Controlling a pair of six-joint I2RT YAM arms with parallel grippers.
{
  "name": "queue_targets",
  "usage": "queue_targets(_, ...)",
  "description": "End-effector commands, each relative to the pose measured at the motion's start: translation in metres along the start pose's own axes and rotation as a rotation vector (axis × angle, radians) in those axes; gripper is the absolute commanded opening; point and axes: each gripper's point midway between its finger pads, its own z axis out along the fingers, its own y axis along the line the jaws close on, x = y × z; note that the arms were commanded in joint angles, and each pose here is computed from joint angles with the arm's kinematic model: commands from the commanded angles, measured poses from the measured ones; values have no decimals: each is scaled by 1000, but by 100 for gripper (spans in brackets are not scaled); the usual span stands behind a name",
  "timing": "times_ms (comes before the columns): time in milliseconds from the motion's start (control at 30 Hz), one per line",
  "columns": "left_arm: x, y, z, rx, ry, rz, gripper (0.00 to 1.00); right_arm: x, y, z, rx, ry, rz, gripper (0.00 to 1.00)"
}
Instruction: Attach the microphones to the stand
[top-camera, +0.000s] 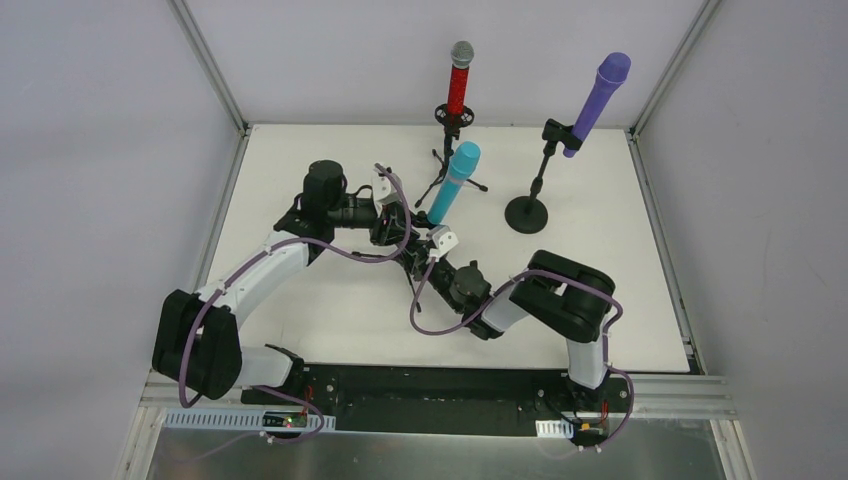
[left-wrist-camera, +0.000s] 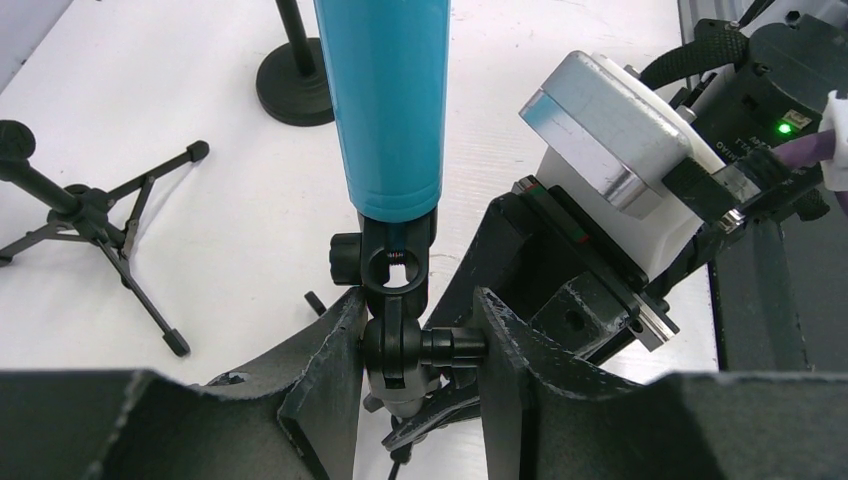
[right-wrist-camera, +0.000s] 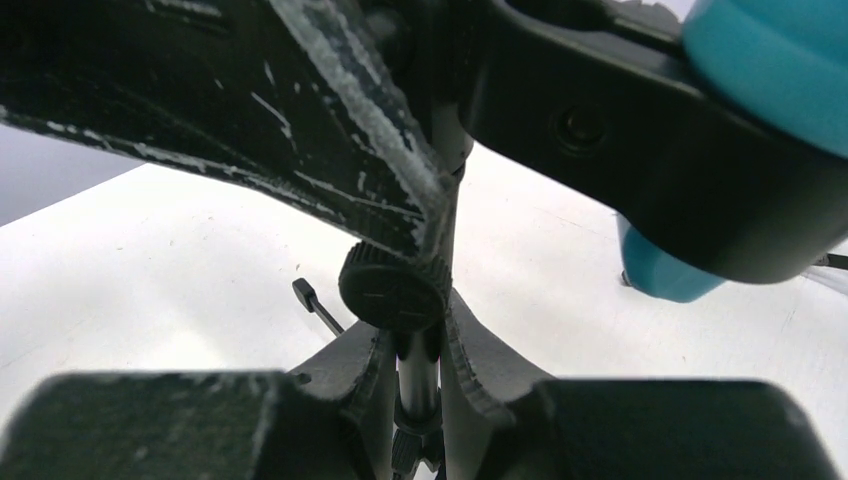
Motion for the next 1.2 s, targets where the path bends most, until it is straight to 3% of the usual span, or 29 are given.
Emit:
queue_targets(0, -74, -14, -13, 12, -164, 206, 0, 40, -6, -19, 65, 174, -33, 0)
queue_targets(233, -78, -13, -17, -6, -175, 204, 0, 54, -10, -34, 113, 278, -57, 0)
queue_targets(633, -90, -17, -24, -20, -199, 222, 0, 70, -18, -58, 151, 323, -83, 0)
queue_targets(1167, -156, -34, -45, -30, -302, 293, 0, 98, -13, -76, 129, 361, -70, 0)
